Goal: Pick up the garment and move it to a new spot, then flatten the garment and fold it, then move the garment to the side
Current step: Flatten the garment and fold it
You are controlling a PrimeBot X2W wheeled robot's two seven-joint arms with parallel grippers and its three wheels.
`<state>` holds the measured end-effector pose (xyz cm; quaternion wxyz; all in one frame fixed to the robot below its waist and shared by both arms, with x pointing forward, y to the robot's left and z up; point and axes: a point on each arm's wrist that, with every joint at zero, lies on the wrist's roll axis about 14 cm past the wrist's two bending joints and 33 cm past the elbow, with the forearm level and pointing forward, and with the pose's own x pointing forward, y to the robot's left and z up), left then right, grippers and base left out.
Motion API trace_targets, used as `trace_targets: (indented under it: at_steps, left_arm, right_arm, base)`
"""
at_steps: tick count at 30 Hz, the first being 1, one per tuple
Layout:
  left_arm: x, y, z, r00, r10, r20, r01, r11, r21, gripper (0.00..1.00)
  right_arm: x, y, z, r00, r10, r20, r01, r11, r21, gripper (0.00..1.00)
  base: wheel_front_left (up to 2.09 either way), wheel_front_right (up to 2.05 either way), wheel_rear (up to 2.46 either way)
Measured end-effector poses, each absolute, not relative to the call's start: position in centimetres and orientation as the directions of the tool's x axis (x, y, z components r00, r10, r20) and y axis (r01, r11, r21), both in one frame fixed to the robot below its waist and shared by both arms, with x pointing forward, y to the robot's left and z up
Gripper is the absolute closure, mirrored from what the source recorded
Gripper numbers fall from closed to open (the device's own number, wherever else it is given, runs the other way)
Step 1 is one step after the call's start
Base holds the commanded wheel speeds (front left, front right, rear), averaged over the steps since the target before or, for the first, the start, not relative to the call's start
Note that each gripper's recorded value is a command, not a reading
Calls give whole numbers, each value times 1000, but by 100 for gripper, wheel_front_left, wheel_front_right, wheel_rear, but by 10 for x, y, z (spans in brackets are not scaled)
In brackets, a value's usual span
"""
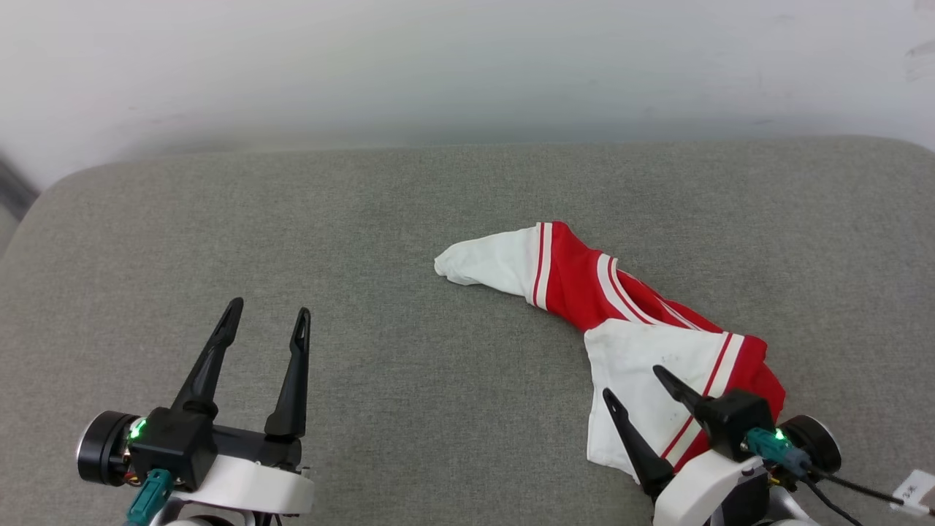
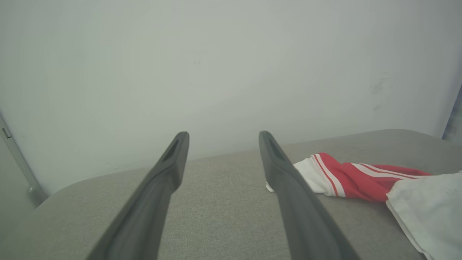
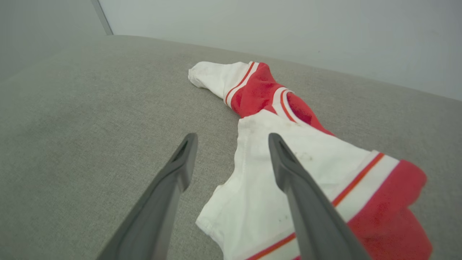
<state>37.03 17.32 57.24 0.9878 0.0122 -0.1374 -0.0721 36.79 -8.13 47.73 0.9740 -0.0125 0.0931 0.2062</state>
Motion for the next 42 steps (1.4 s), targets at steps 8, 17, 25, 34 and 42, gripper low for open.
trace_targets:
  at_steps: [8, 17, 25, 34, 42]
  left_arm:
    - [376, 175, 559, 962, -142, 234, 135, 990, 43, 0]
    - [379, 185, 549, 973, -112, 204, 106, 994, 40, 0]
    - [377, 200, 538, 984, -61, 168, 54, 998, 45, 0]
    - [380, 207, 532, 988, -40, 149, 33, 998, 47, 0]
    - [385, 196, 537, 982, -75, 171, 68, 997, 45, 0]
  right_arm:
    - [337, -70, 428, 630, 475, -614, -539, 837, 95, 0]
    - [334, -71, 383, 403, 400, -823, -603, 793, 90, 0]
    - [345, -62, 359, 357, 382, -852, -635, 769, 78, 0]
    - [348, -60, 343, 329, 374, -867, -641, 763, 86, 100]
    - [357, -69, 370, 465, 407, -786, -591, 804, 66, 100]
  base:
    - [0, 0, 0]
    - [0, 0, 0]
    - [0, 0, 0]
    - [0, 0, 0]
    - [0, 0, 0]
